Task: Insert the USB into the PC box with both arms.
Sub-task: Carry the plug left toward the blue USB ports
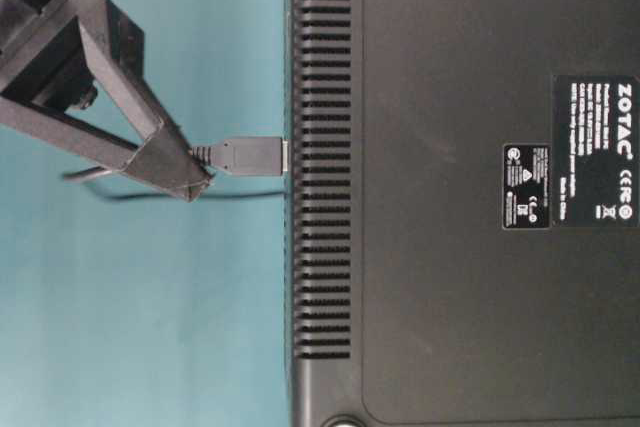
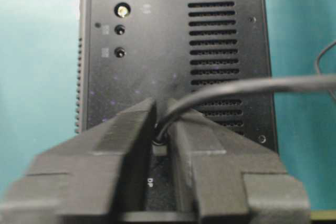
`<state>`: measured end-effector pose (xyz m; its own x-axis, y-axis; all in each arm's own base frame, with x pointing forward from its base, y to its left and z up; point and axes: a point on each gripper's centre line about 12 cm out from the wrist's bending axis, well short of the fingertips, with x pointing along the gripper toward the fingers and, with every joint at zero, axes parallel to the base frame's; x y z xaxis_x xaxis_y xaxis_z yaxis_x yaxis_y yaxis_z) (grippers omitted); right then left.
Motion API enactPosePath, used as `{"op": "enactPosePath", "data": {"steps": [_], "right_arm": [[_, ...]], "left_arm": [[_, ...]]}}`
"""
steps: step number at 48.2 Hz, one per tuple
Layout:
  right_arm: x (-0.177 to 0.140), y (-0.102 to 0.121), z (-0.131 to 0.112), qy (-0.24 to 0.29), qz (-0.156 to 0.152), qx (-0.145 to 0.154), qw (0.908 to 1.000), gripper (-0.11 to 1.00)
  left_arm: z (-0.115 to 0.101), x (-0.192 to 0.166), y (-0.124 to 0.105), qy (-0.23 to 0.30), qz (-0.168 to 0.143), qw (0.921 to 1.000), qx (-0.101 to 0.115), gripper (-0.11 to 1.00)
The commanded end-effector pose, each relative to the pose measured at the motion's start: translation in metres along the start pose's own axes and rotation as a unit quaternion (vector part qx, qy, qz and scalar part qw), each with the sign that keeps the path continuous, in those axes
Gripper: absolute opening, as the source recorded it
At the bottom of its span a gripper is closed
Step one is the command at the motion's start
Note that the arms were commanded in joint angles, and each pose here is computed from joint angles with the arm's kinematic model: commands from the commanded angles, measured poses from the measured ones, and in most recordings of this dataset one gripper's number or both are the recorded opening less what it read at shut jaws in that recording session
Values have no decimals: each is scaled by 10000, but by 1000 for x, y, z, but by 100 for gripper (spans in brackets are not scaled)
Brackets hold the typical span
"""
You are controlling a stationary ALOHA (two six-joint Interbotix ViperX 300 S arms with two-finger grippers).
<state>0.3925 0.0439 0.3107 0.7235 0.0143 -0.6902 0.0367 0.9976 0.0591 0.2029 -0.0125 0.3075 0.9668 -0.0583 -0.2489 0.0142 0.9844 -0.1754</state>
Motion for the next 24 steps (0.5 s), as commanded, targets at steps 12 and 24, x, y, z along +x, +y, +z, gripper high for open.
{"op": "enactPosePath", "data": {"steps": [12, 24], "right_arm": [[-18, -3, 12, -310, 28, 66, 9995, 60], [-15, -2, 6, -218, 29, 44, 9997, 61]], "left_arm": [[5, 0, -1, -60, -11, 10000, -8, 0], [4, 0, -1, -52, -16, 10000, -6, 0]]}}
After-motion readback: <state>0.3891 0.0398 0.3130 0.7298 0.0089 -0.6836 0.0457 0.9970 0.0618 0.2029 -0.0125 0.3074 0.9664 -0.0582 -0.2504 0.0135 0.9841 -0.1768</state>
